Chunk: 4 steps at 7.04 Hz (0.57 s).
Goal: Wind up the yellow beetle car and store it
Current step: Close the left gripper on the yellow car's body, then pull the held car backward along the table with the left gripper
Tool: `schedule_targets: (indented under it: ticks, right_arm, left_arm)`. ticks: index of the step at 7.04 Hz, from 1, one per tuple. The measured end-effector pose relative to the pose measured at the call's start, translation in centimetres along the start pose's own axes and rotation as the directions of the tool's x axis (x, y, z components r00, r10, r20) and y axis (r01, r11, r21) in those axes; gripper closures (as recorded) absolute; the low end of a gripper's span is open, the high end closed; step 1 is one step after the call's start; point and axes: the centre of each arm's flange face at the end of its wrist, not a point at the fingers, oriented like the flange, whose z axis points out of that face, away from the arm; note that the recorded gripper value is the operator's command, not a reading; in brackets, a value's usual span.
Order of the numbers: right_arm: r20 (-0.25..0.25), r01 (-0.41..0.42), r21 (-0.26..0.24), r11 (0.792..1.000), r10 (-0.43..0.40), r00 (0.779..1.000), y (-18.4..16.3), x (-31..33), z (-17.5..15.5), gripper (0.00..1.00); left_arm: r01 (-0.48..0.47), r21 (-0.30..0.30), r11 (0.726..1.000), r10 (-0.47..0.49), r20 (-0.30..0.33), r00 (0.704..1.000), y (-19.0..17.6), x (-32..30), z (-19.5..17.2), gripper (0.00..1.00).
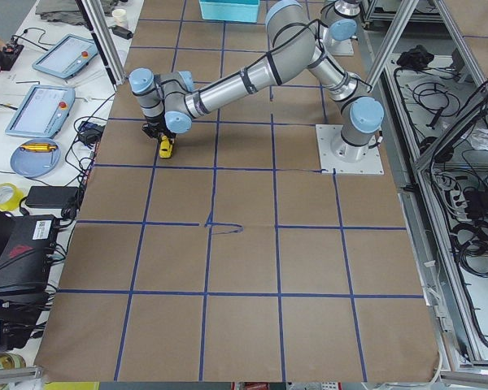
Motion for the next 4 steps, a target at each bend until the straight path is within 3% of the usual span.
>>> schedule_targets:
  ticks: [4]
  right_arm:
    - [0.001,0.0,0.008,1.0,0.0,1.0,0.0,0.0,-0.3,0.0]
  left_arm:
    - [0.014,0.0,1.0,-0.014,-0.009,1.0,2.3,0.3,0.4,1.0]
